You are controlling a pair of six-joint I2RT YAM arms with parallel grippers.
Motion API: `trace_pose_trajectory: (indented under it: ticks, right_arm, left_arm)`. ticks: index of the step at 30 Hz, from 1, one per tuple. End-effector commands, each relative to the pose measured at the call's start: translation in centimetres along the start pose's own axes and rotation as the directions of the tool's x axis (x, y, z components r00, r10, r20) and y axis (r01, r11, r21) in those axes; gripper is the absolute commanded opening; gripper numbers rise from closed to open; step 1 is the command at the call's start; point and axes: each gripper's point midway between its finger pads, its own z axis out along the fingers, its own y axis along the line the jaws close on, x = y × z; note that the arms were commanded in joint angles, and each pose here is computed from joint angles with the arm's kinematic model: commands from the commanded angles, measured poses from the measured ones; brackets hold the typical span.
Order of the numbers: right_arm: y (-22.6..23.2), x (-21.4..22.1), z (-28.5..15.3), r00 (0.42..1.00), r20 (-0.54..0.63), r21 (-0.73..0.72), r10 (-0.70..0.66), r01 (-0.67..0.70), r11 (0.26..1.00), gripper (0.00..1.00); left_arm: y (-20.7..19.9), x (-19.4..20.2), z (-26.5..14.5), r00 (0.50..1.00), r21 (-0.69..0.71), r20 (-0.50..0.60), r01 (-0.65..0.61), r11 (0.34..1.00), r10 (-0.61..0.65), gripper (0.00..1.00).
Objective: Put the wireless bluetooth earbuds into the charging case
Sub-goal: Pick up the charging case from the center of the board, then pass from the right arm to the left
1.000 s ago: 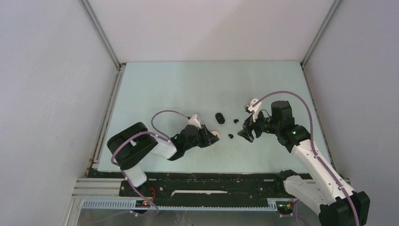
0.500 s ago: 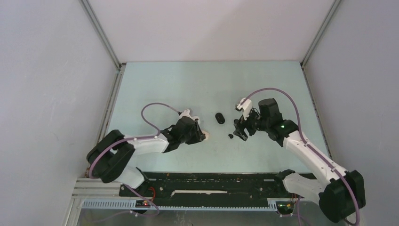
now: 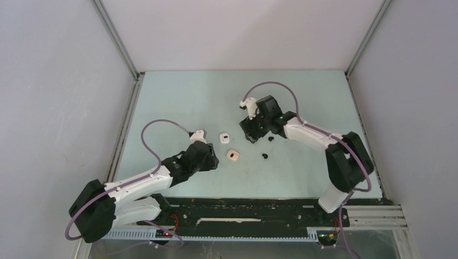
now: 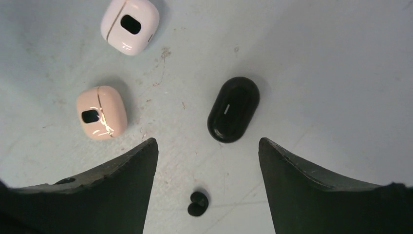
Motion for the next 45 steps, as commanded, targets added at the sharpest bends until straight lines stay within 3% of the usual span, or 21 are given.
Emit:
trace_pose_trajectory:
  ticks: [1, 8, 16, 24, 26, 29, 33, 36, 39, 45]
  right_arm:
    - [-0.8, -0.9, 2.1, 1.0, -0.02, 0.081, 0.021, -0.019, 0.997, 0.75]
    - [-1.7, 1.6, 5.1, 0.99, -0.136, 0.139, 0.021, -0.002, 0.99, 0.72]
    - [-2.4, 2.8, 7.0, 0.983, -0.179, 0.149, 0.049, -0.022, 0.989, 0.63]
    - [-2.3, 3.5, 6.4, 0.972, -0.221, 0.099, 0.073, -0.052, 0.994, 0.29]
    - [-2.0, 3.3, 4.8, 0.973, -0.215, 0.067, 0.081, -0.068, 0.995, 0.28]
    - [-0.1, 1.6, 0.8, 0.99, -0.126, -0.055, 0.067, -0.074, 0.996, 0.28]
    - [4.2, 0.2, -5.3, 0.989, 0.027, -0.18, -0.148, 0.15, 0.972, 0.27]
    - [7.3, 0.3, -9.0, 0.934, 0.174, -0.205, -0.312, 0.344, 0.916, 0.28]
    - [8.9, 1.3, -11.0, 0.878, 0.288, -0.221, -0.382, 0.449, 0.866, 0.28]
    - [9.8, 2.5, -11.5, 0.824, 0.324, -0.22, -0.465, 0.544, 0.81, 0.27]
  left_arm:
    - [1.2, 1.6, -0.4, 0.999, -0.046, -0.025, -0.041, 0.998, 0.04, 0.52]
    - [0.5, 1.4, -0.5, 0.999, -0.028, -0.008, -0.046, 0.999, 0.046, 0.52]
    - [-0.6, 1.5, -0.1, 0.998, -0.003, -0.025, -0.056, 0.998, 0.055, 0.52]
    - [-1.5, 1.3, 0.0, 0.998, 0.034, -0.004, -0.062, 0.998, 0.062, 0.52]
    - [-1.9, 1.0, 0.0, 0.998, 0.049, 0.008, -0.068, 0.996, 0.068, 0.52]
    - [-2.7, 0.1, -0.2, 0.996, 0.076, 0.034, -0.081, 0.994, 0.079, 0.52]
    - [-5.0, -1.0, -1.0, 0.995, 0.178, 0.06, -0.092, 0.98, 0.082, 0.52]
    - [-7.4, -2.1, -2.4, 0.993, 0.287, 0.087, -0.107, 0.952, 0.085, 0.52]
    - [-9.6, -3.5, -4.9, 0.99, 0.408, 0.124, -0.112, 0.906, 0.066, 0.52]
    - [-11.4, -5.7, -8.8, 0.993, 0.535, 0.119, -0.063, 0.843, -0.001, 0.55]
